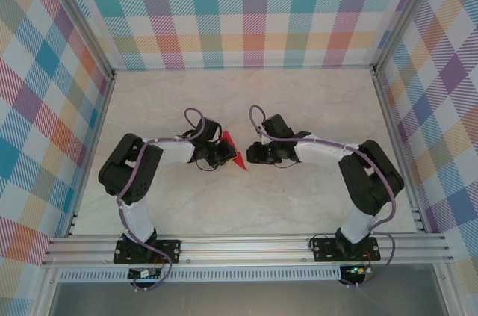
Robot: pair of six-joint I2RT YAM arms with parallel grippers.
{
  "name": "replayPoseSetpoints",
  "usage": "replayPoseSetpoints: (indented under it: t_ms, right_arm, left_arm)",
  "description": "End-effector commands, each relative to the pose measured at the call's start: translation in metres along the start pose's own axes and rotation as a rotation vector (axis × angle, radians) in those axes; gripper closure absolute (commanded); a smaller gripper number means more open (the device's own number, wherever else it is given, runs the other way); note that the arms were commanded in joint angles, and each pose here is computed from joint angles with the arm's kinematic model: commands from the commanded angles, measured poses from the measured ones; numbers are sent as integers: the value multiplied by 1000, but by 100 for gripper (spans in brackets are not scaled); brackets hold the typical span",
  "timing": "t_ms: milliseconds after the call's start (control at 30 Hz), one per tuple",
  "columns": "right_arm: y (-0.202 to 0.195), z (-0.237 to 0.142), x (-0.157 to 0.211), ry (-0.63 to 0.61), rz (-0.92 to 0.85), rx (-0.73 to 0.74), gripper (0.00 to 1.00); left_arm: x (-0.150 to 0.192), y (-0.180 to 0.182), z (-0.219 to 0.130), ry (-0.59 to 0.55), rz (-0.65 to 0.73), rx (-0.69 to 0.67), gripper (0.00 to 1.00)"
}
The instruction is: Fold a paper plane with a square sheet of paper (pick it up from the middle)
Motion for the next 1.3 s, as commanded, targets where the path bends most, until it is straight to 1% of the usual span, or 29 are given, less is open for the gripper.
replayPoseSetpoints:
  t_ms: [0, 133, 233, 300, 400, 433, 667, 967, 1100, 1267]
  right_arm:
    - [6, -9, -2, -78, -38, 25, 68]
    - [19, -7, 2, -65, -70, 6, 70]
    - [26, 4, 6, -20, -86, -12, 77]
    - [31, 11, 8, 4, -92, -21, 84]
    - [31, 20, 8, 26, -85, -19, 91]
    - [31, 22, 8, 29, -83, -18, 92]
    - [30, 33, 4, 53, -79, -1, 93]
    - [34, 45, 6, 107, -77, -42, 93]
    - [27, 50, 11, 134, -66, -13, 94]
    - [12, 55, 17, 155, -49, 70, 94]
  left_arm:
    - [11, 27, 2, 21, -17, -141, 87]
    - [11, 29, 3, 22, -21, -146, 87]
    - [12, 30, 3, 21, -21, -150, 87]
    - [12, 30, 3, 22, -22, -151, 87]
    - [11, 29, 3, 19, -21, -150, 87]
    - [11, 29, 2, 20, -22, -152, 87]
    - [12, 29, 2, 22, -20, -152, 87]
    - [12, 29, 4, 26, -23, -153, 87]
    - [12, 30, 4, 26, -23, -155, 87]
    - [12, 30, 3, 25, -23, -157, 87]
Point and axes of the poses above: each hand's point on the last joint's axis, 136 mm out from that joint toward the fingers, its own z axis out along the fingers, its own y axis along the line the jaws close on, x = y × z, the point moved 5 cm from there along -z, back along the fingers, and after that the axes turned 2 degrees about z, right-handed, at the moved point
